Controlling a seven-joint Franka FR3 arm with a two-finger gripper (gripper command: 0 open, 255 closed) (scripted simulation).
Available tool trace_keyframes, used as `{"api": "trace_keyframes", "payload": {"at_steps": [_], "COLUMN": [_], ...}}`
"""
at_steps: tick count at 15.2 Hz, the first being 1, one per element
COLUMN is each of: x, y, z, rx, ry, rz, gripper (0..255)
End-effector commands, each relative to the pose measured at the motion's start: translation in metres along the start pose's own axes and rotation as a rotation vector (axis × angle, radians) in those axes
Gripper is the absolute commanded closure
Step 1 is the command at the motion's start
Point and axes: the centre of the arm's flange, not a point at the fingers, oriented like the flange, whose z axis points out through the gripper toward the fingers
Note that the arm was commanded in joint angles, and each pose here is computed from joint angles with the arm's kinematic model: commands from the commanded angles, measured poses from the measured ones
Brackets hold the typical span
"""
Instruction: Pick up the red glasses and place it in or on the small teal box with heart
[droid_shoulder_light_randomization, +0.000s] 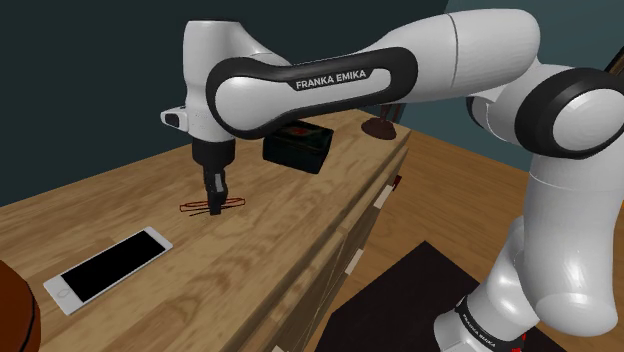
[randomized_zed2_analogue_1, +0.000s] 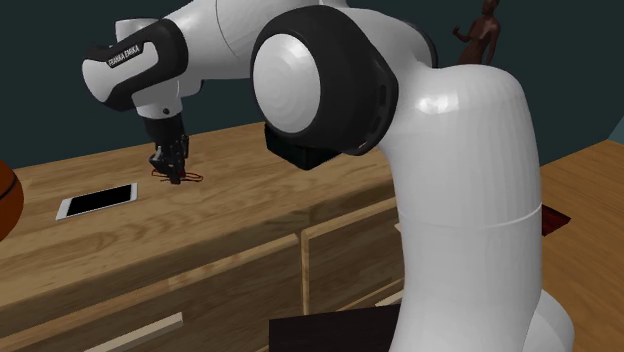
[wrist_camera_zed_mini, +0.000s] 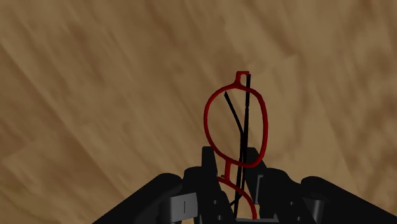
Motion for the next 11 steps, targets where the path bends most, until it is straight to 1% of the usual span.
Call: {"api": "trace_keyframes", "payload": {"at_steps": [1,11], "x": [0.0,0.002], "y": [-0.001,-0.004], "z": [-0.01,-0.063], "rx": [0.0,0.0], "ry": [0.0,0.0], "rz": [0.0,0.0], "gripper": [255,255]}}
